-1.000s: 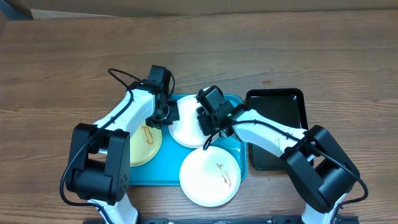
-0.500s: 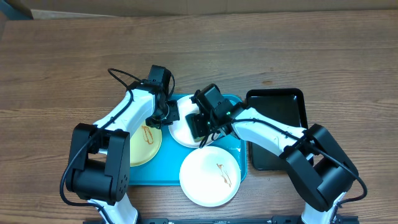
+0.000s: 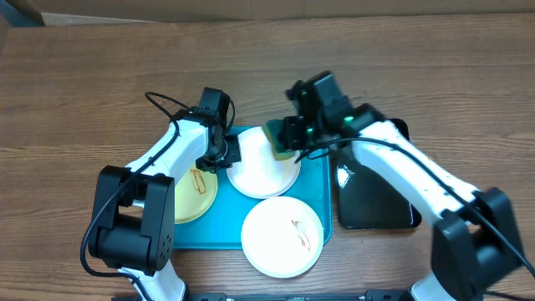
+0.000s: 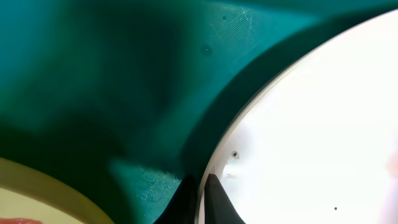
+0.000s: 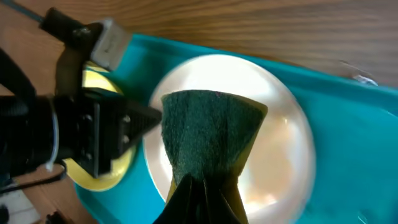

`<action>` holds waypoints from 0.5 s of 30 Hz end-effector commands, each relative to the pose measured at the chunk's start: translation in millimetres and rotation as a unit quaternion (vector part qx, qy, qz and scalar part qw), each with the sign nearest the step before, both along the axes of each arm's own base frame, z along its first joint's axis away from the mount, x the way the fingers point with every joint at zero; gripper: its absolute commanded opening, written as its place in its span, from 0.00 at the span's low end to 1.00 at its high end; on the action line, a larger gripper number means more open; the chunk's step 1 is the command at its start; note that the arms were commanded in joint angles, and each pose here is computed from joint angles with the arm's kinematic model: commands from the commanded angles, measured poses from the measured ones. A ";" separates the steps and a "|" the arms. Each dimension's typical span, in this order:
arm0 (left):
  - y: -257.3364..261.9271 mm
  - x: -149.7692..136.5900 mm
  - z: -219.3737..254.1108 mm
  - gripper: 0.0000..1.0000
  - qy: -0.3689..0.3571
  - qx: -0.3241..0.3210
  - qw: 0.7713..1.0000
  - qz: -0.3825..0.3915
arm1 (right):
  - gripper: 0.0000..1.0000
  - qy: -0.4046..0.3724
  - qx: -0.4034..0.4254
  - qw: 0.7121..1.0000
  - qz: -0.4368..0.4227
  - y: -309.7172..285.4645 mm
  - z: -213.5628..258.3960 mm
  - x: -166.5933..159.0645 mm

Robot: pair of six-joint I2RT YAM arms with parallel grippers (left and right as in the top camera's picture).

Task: Clean dirty plates on tray and stack at the side
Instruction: 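Wipe the upper white plate with the sponge in the right gripper, then return the sponge to the black tray with the right gripper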

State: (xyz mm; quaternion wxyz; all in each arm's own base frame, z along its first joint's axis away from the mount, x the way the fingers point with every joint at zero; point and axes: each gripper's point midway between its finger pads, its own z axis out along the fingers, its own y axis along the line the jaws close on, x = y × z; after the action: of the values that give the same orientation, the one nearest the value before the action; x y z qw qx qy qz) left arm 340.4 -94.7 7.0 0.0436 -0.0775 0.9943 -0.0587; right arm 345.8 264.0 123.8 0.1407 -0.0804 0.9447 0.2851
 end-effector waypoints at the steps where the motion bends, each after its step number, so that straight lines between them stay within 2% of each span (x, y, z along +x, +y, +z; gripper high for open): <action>1: 11.7 -2.4 -7.5 0.04 0.003 0.031 0.999 0.022 | 0.04 0.009 -0.022 0.998 -0.058 -46.7 15.2 11.2; 7: 11.6 -2.3 -7.5 0.04 0.003 0.030 0.999 0.022 | 0.04 0.110 -0.128 0.974 -0.149 -135.6 -14.8 -11.5; 11: 11.7 -2.3 -7.5 0.04 0.003 0.031 0.999 0.022 | 0.04 0.132 -0.201 0.952 -0.189 -180.7 -29.9 -22.7; 15: 11.7 -2.4 -7.5 0.04 0.003 0.031 0.999 0.022 | 0.04 0.148 -0.242 0.937 -0.205 -203.6 -47.5 -34.7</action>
State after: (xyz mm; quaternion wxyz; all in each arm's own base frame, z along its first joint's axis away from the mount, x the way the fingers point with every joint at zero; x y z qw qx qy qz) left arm 340.4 -94.7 7.0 0.0436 -0.0777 0.9943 -0.0587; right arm 317.6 82.0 80.7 0.0223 0.1201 0.9900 0.0710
